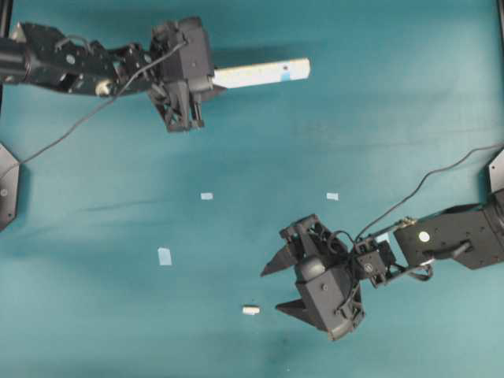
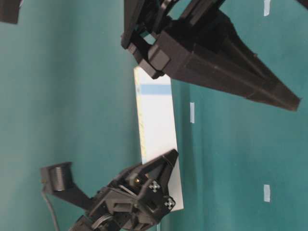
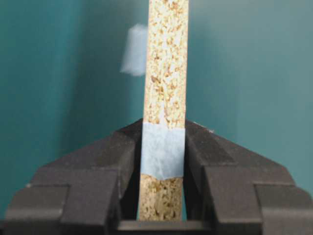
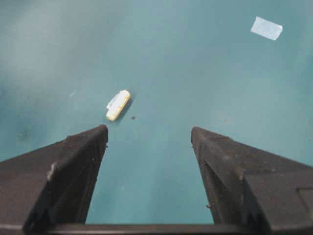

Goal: Move the wooden board into place and insert the rod into its hole.
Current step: 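Lift the board with the left gripper and swing it toward center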

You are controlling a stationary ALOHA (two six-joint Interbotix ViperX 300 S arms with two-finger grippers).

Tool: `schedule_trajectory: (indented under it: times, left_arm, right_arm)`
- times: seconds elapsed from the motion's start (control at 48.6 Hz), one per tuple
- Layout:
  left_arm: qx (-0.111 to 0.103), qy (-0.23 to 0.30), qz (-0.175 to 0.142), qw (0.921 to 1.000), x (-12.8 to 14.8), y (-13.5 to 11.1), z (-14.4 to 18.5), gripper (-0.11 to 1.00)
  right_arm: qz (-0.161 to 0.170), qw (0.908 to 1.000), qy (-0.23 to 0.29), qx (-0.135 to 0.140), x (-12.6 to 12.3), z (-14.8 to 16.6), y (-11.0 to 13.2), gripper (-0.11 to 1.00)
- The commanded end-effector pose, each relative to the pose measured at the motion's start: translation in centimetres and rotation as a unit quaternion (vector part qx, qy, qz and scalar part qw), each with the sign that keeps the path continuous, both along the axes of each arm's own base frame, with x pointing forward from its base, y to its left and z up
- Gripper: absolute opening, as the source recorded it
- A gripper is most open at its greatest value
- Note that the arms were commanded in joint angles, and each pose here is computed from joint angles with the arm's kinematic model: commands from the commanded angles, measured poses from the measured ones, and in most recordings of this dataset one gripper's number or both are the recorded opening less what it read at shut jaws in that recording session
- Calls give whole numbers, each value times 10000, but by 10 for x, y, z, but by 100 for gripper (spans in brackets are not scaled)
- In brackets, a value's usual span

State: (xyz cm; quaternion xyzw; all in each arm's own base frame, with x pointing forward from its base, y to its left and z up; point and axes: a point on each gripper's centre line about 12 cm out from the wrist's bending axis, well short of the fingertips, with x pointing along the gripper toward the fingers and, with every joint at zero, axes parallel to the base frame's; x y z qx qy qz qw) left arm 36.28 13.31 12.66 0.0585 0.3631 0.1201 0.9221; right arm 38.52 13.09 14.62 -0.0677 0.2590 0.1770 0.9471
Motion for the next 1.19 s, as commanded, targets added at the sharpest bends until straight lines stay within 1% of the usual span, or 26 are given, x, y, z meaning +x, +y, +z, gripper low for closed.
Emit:
schedule_trajectory:
  times: [0.0, 0.185, 0.247, 0.309, 0.473, 0.617, 0.926, 1.173]
  left_arm:
    - [-177, -393, -39, 9991, 13, -18, 24, 21]
    - [-783, -516, -152, 9955, 30, -64, 22, 21]
    - [-924, -522, -190, 9942, 35, -75, 18, 21]
    - [-1012, -475, -249, 9934, 39, -85, 13, 21]
    - [-1062, -270, -542, 9925, 49, -111, -5, 21]
    - [-1087, -212, -674, 9916, 57, -124, -12, 21]
    - [-1083, -273, -679, 9914, 64, -124, -16, 21]
    - [-1203, -189, -557, 9910, 59, -124, -24, 21]
  right_arm:
    - [18, 9999, -149, 38, 4, 10, 2, 80]
    - [10, 9999, -152, 52, 4, 10, 2, 80]
    - [10, 9999, -145, 50, 4, 10, 2, 80]
    - [9, 9999, -145, 49, 4, 10, 2, 80]
    - [18, 9999, -142, 36, 4, 10, 2, 80]
    - [21, 9999, -141, 37, 3, 9, 2, 80]
    - [15, 9999, -154, 47, 4, 11, 2, 80]
    - [15, 9999, -154, 47, 4, 11, 2, 80]
